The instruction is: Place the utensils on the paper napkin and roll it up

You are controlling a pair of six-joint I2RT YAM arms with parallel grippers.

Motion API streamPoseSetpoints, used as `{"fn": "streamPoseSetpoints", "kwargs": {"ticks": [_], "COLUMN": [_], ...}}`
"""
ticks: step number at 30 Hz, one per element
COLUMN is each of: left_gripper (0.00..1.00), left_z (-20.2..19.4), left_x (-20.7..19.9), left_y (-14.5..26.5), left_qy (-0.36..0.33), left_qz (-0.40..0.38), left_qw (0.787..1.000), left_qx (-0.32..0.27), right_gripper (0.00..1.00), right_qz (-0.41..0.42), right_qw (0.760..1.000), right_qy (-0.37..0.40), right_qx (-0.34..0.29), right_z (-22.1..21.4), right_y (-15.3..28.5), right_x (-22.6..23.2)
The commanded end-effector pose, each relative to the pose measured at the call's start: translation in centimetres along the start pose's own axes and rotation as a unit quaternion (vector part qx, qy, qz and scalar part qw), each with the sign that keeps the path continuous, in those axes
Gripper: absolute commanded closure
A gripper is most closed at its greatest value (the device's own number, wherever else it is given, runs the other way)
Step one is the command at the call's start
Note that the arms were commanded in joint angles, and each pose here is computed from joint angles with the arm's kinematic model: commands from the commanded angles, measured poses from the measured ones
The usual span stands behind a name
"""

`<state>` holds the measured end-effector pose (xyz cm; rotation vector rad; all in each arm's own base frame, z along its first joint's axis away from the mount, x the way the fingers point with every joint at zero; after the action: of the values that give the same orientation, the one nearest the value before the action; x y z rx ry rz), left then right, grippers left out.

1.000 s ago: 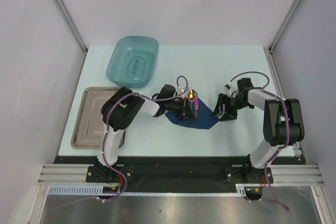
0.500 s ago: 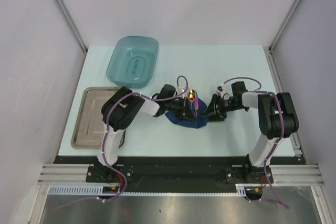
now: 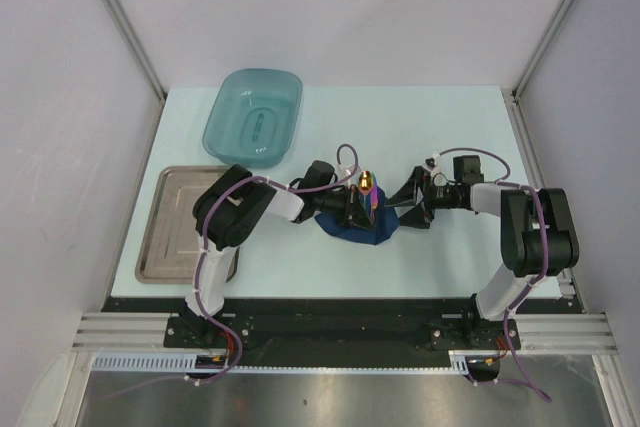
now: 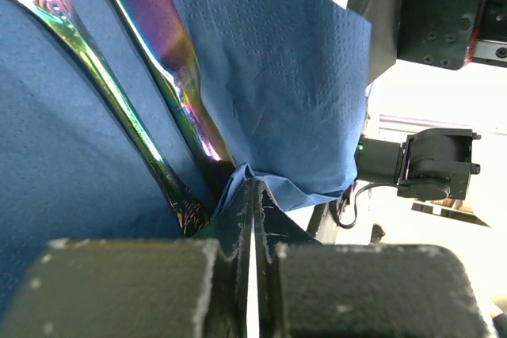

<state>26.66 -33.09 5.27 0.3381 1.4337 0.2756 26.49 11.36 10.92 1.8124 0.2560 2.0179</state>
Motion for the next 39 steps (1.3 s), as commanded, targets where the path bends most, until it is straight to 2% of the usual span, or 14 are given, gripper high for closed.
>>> {"fn": "streamPoseSetpoints", "kwargs": {"ticks": [1,8,13,14,15,22,27,34,37,39], "left_gripper": [0.99,0.99,0.99,0.99,0.99,0.99,0.99,0.99,0.99,0.99], "left_z": [1.0,1.1,1.0,1.0,1.1,1.1,1.1,1.4,1.6,1.7], "left_x": [0.2,0.0,0.0,0.1,0.1,0.0,0.0,0.2,0.1,0.0], "left_y": [-0.2,-0.1,-0.1,-0.1,-0.1,0.0,0.1,0.4,0.4,0.4], "left_qy": [-0.015,-0.019,-0.018,-0.018,-0.018,-0.019,-0.02,-0.017,-0.017,-0.015], "left_qz": [-0.001,-0.004,-0.004,-0.003,-0.004,-0.005,-0.005,-0.003,-0.004,-0.004], "left_qw": [1.0,1.0,1.0,1.0,1.0,1.0,0.999,0.999,0.999,0.999], "left_qx": [-0.02,-0.022,-0.022,-0.022,-0.023,-0.024,-0.026,-0.032,-0.033,-0.033], "right_gripper": [0.08,0.12,0.2,0.2,0.18,0.13,0.12,0.25,0.37,0.5], "right_qz": [0.038,0.043,0.035,0.023,0.018,-0.013,-0.003,-0.016,-0.024,-0.035], "right_qw": [0.999,0.999,0.999,0.998,0.999,0.996,0.997,1.0,1.0,0.999], "right_qy": [0.004,-0.021,-0.034,-0.06,-0.04,-0.077,-0.073,-0.017,-0.003,0.012], "right_qx": [-0.025,-0.011,0.002,0.021,0.023,0.047,0.026,-0.018,-0.013,-0.003], "right_z": [0.7,-0.2,-0.8,-1.5,-1.4,-2.9,-1.7,0.9,1.0,0.9], "right_y": [0.0,-0.8,-1.2,-1.3,-1.2,-1.2,-1.0,-0.1,-0.4,-0.6], "right_x": [1.1,1.2,0.7,0.4,0.3,-0.5,0.0,1.0,1.2,1.3]}}
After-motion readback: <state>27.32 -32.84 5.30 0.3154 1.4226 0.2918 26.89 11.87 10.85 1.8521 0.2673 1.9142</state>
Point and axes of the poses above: each gripper's point midway between its finger pads, its own y axis back along the fingers, its own x axis along the line the jaws close on, z = x × y, the point moved 7 cm from there along y, back along the fingers, and after that the axes turned 8 degrees about y, right-handed, at the moved point
